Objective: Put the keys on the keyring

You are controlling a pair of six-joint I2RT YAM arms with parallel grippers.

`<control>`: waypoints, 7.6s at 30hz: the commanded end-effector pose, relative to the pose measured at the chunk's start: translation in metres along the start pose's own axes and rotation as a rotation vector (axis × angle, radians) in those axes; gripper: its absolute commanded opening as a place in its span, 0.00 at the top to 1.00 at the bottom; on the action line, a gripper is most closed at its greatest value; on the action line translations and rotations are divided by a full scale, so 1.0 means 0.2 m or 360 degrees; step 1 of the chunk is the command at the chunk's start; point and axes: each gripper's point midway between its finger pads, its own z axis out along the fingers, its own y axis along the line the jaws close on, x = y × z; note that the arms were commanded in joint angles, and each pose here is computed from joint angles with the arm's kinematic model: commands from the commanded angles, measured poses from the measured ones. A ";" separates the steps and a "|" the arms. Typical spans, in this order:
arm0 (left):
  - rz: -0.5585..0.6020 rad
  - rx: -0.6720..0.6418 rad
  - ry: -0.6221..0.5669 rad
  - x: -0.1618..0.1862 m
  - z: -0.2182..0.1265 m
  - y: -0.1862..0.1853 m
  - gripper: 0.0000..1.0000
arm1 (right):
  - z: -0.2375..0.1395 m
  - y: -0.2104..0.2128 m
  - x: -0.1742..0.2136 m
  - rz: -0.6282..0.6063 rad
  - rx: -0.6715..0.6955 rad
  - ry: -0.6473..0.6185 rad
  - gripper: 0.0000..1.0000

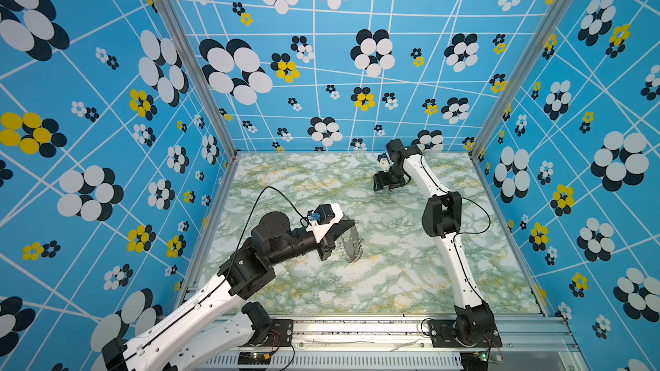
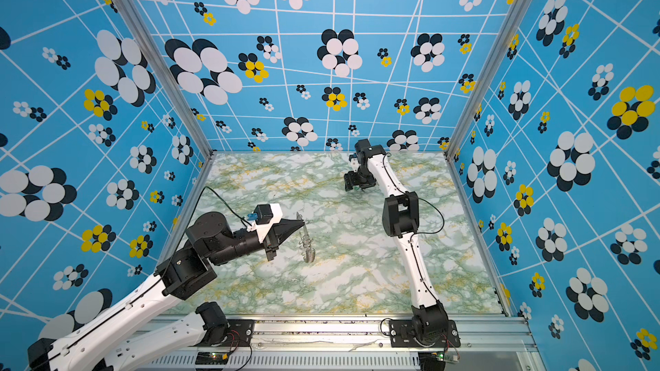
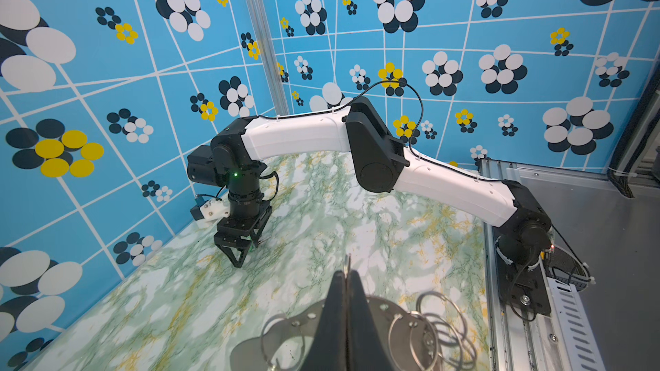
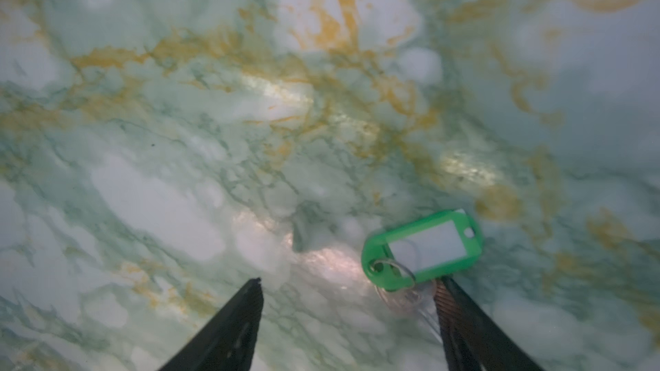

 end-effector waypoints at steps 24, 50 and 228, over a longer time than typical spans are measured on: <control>0.0041 -0.0116 -0.0061 -0.04 -0.20 0.00 1.00 | 0.00 0.89 0.56 -0.0560 -0.0127 0.0459 0.28; 0.0022 -0.0214 0.0020 0.02 -0.32 0.01 1.00 | -0.08 0.93 0.44 -0.1241 -0.0129 0.0041 0.66; 0.0239 0.0045 -0.0028 -0.22 -0.09 -0.11 1.00 | -1.73 1.27 1.15 -0.1265 -0.0813 -0.1554 1.00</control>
